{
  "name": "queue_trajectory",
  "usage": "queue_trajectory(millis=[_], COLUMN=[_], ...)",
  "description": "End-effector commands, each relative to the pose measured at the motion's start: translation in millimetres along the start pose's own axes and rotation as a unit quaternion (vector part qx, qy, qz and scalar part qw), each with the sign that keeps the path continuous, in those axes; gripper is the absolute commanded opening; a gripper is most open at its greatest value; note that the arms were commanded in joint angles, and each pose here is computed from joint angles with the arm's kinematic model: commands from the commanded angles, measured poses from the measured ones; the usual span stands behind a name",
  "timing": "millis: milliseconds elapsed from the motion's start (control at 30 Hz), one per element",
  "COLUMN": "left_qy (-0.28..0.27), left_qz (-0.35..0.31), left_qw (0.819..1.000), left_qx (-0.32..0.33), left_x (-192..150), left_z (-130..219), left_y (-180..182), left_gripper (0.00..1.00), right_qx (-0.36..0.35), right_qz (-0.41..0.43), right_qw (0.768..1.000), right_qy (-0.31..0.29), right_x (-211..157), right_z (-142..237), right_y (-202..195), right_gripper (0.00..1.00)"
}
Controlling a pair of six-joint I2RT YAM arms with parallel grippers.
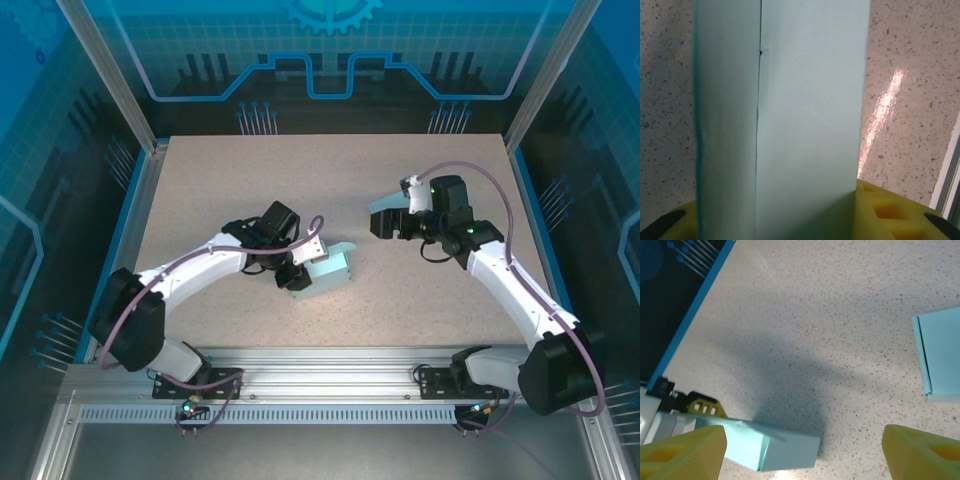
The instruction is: Fold the paper box
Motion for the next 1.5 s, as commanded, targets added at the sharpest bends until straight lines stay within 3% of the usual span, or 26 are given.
queue_trajectory(millis=[0,333,733,1167,1367,1467], left_qy=[0.002,0.011,0.021,0.018,0.018,0.02], left_qz=[-0.014,-0.016,-0.011,-0.02,-0.016,-0.013], left_qw=[1.0,1.0,1.0,0.999,0.999,0.999], left_qx=[0.006,0.0,0.011,0.019,0.022,0.026], left_x=[10.1,14.2,10.2,9.4,8.7,8.5], left_z=[5.3,-3.1,-5.8,-6.4,-8.2,-8.8], left_y=[10.1,18.1,21.6,23.1,24.6,26.3], left_gripper=[0.37,0.52,0.49,0.47,0.46,0.46], right_qx=[-0.008,0.033,0.058,0.02,0.028,0.026], right_qz=[0.066,0.134,0.202,0.211,0.213,0.211], right_qw=[0.998,0.988,0.97,0.969,0.967,0.967], right_qy=[0.019,0.066,0.121,0.13,0.137,0.142], right_x=[-16.7,-34.2,-50.4,-48.1,-49.1,-50.7], right_z=[-3.7,-33.5,-61.0,-75.7,-77.7,-75.9], right_y=[3.2,19.4,30.0,17.1,20.1,20.0], right_gripper=[0.82,0.67,0.58,0.57,0.51,0.4])
Point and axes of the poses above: each hand's point on the last joint's axis, 136 mm out from that joint toward the fingers, its own z axis back along the fingers, its own y axis along the line the jaws close on, x = y × z, the point moved 2 cm from there along z, back along the fingers, and after that the axes turned 6 degrees about -z, right-handed, at the moved point
